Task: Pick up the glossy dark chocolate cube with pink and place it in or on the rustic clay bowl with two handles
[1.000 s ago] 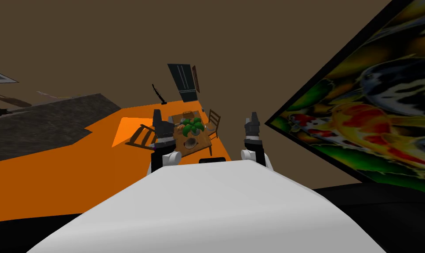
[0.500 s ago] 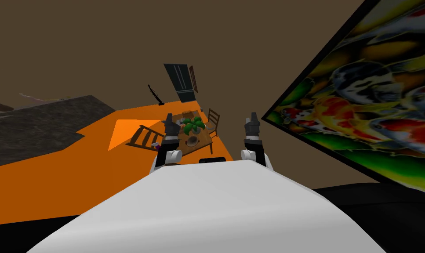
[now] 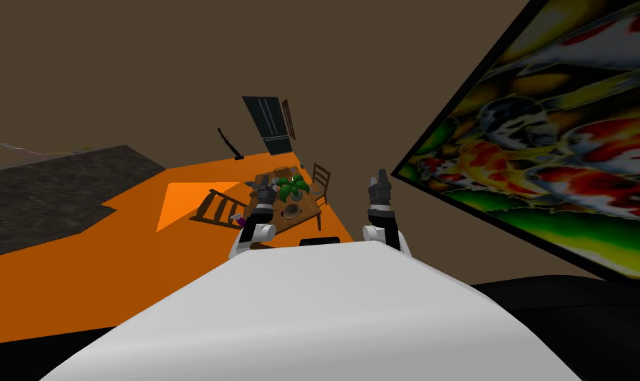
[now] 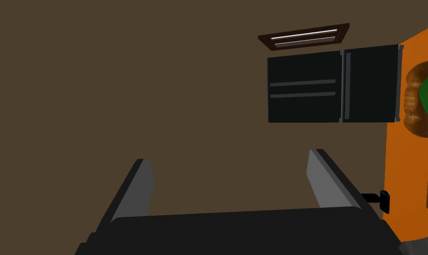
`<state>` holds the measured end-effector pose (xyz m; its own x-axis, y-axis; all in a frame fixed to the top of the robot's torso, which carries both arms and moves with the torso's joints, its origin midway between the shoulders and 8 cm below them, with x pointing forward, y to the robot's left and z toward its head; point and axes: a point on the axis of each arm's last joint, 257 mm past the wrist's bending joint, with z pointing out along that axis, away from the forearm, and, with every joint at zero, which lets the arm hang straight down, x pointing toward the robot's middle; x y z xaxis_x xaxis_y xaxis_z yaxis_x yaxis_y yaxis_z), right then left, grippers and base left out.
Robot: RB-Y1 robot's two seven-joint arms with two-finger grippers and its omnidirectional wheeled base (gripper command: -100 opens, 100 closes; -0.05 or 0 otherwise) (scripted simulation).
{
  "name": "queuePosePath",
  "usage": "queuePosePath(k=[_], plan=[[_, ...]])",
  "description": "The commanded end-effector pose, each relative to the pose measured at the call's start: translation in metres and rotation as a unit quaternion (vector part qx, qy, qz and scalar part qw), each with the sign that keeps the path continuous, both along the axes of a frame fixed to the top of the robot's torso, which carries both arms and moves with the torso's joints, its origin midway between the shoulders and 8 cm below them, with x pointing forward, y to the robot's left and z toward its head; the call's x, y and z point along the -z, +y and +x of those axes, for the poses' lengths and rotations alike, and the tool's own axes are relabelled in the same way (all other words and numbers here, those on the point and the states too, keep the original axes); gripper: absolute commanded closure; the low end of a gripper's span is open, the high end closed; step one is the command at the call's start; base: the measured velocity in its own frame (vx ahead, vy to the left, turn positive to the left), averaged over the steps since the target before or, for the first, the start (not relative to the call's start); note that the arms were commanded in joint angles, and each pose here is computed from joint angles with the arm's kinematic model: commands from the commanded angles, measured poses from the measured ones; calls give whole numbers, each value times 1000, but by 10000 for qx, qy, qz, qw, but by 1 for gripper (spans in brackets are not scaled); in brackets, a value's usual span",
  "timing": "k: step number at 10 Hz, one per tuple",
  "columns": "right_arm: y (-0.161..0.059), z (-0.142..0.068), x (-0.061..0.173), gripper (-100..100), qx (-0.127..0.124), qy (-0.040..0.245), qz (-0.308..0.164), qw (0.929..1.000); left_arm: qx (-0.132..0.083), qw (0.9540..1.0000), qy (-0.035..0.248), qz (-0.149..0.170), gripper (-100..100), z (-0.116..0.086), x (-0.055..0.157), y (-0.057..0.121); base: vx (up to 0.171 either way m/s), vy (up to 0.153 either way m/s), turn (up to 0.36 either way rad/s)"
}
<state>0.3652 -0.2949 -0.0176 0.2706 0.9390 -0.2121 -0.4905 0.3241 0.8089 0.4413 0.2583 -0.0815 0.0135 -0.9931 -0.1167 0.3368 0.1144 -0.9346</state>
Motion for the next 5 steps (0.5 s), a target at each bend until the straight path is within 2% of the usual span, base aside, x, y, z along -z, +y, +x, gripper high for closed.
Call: queuePosePath(k=[1,2,3,4,5], plan=[[0,0,0,0,0,0,0,10000,71,9993,353,-33,-100,11,26,1,-43,56,-86],[0,0,0,0,0,0,0,10000,146,9983,555,-58,-100,19,37,1,-79,74,-150],[0,0,0,0,0,-1,0,10000,124,9978,654,-59,-100,20,47,3,-67,60,-56],[0,0,0,0,0,0,0,10000,184,9958,898,-88,-100,28,62,4,-57,54,-108],[0,0,0,0,0,0,0,10000,166,9951,968,-88,-100,29,70,6,-41,48,-47]])
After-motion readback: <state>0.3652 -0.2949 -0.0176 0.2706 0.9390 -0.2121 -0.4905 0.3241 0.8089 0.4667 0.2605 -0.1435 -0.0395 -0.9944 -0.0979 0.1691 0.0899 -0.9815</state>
